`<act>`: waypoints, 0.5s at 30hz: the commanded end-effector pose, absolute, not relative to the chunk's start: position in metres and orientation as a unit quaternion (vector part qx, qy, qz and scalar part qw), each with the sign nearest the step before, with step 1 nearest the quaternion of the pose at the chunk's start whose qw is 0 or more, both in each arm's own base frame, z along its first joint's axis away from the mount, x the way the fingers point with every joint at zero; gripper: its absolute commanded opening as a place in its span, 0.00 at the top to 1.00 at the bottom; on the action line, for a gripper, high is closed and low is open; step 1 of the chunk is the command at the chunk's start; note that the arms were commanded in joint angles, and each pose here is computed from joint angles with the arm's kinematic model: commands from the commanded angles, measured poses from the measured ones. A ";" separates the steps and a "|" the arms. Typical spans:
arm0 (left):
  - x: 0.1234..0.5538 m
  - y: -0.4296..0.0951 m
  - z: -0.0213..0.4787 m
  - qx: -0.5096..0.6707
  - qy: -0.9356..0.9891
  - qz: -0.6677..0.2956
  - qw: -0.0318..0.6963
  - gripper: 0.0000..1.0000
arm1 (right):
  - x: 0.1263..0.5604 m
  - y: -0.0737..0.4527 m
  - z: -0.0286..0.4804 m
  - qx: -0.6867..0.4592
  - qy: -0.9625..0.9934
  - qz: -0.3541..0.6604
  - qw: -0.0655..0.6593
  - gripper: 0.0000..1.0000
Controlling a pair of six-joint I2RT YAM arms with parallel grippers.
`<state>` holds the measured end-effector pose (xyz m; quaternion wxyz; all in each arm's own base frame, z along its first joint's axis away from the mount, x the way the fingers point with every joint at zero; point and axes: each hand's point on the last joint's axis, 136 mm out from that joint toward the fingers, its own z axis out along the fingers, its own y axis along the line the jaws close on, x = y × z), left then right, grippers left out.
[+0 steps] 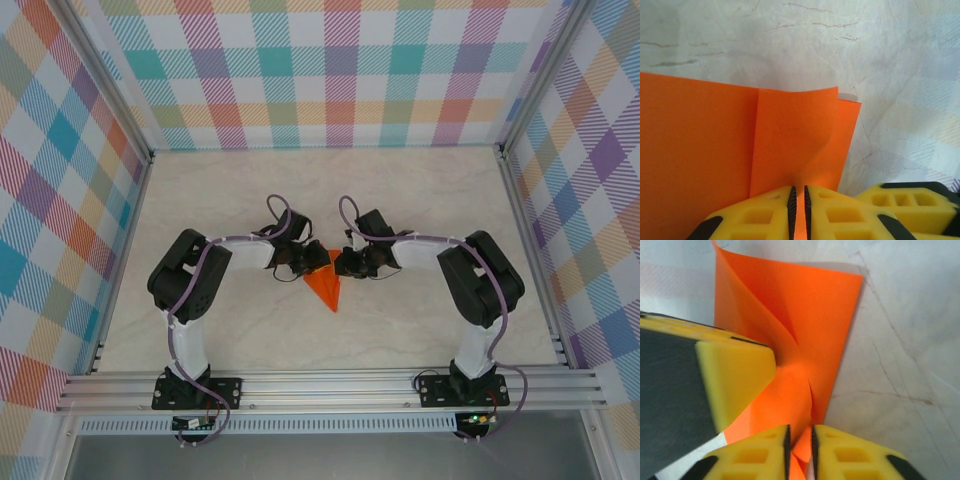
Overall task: Fold a paper plane with a square sheet of paper (fold left side to right side)
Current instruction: Fourth fold the wing at the center of the table.
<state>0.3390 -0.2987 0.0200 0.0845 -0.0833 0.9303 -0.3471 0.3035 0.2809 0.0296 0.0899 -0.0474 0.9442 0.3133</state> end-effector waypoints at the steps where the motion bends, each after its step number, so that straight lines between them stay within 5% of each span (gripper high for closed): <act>1: 0.314 -0.283 -0.014 -0.102 0.947 -0.299 0.049 0.84 | 0.305 0.272 0.065 -0.067 0.943 0.297 0.135 0.74; 15: 0.313 -0.282 -0.012 -0.101 0.948 -0.298 0.051 0.84 | 0.227 0.332 0.070 -0.139 0.914 0.376 0.063 0.76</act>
